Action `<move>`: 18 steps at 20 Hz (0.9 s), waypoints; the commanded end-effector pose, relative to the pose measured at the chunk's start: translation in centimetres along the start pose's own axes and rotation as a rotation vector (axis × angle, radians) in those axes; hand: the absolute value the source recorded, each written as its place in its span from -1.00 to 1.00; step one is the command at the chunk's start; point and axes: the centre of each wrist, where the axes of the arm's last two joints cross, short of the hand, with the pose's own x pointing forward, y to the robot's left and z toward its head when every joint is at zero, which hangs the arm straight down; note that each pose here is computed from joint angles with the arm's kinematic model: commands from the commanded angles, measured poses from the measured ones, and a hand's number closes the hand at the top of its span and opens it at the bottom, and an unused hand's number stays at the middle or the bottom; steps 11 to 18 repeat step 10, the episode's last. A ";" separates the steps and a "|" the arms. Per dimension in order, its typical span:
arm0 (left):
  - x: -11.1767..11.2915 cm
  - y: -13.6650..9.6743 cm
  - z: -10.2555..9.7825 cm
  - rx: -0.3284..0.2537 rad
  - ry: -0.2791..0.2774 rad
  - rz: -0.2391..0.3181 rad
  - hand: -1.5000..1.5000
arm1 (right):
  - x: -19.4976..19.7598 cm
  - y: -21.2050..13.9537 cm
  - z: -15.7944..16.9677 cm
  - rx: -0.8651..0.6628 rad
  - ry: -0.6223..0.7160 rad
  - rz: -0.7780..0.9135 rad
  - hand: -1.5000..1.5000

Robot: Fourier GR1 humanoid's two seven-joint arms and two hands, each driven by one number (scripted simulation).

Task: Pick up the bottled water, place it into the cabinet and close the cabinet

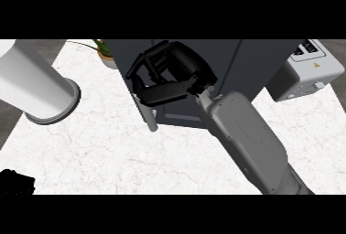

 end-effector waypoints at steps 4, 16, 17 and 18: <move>-0.1 -0.6 -0.6 -0.012 -0.012 0.017 1.00 | -1.0 -8.0 0.7 -0.182 0.060 0.032 1.00; 0.4 -0.9 -1.4 -0.015 -0.034 0.000 1.00 | -2.2 -8.2 0.5 -0.163 0.072 0.045 1.00; 0.4 -0.9 -1.4 -0.015 -0.034 0.000 1.00 | -2.2 -8.2 0.5 -0.163 0.072 0.045 1.00; 0.4 -0.9 -1.4 -0.015 -0.034 0.000 1.00 | -2.2 -8.2 0.5 -0.163 0.072 0.045 1.00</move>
